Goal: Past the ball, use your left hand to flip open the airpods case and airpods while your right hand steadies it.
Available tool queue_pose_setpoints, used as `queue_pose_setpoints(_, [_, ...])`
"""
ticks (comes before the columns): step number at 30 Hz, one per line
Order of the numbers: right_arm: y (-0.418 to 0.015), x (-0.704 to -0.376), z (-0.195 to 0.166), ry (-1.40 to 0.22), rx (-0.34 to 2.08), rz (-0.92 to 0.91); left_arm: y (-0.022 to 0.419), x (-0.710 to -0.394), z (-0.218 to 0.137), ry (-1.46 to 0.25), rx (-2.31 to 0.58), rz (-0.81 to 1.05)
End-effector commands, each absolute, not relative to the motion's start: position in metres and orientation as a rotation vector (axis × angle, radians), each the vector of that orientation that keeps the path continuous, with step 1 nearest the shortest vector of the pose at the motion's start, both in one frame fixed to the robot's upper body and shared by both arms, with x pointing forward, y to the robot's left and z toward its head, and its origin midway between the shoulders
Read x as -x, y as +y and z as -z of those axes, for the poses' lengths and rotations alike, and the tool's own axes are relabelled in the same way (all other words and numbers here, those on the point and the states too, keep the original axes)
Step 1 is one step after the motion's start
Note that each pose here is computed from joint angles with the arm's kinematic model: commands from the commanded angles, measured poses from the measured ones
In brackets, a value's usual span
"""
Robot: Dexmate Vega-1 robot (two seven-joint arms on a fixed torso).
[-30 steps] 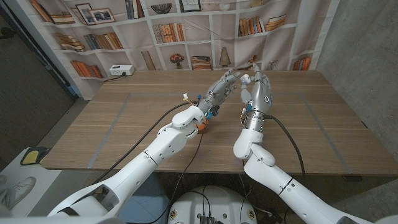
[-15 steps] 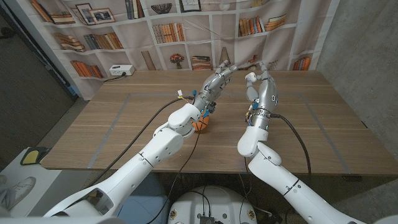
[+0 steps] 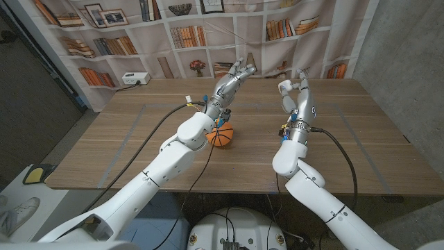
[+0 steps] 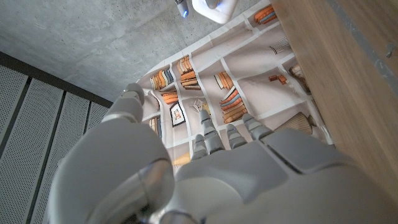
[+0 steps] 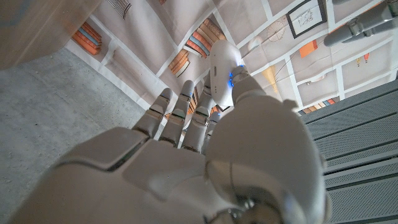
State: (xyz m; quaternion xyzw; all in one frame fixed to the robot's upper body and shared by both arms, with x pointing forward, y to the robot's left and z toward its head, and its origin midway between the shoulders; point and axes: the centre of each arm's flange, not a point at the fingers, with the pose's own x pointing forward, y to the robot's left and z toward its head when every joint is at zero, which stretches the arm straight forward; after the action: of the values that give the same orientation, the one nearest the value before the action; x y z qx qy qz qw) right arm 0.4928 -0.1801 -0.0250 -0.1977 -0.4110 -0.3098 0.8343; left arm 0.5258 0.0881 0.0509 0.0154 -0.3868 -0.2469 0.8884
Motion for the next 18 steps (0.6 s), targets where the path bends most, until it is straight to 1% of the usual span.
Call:
queue_pose_setpoints(1, [-0.186,-0.482,0.025,-0.875,0.331,0.602,0.116,-0.516,-0.065,-0.878,-0.137,0.429])
queue_pose_setpoints(10, [-0.183,-0.473,0.022,-0.897,0.289,0.568,0.129,-0.515,-0.075,-0.941,-0.281,0.44])
queue_pose_setpoints(18, [-0.185,-0.468,0.02,-0.903,0.239,0.517,0.13,-0.51,-0.085,-1.013,-0.382,0.467])
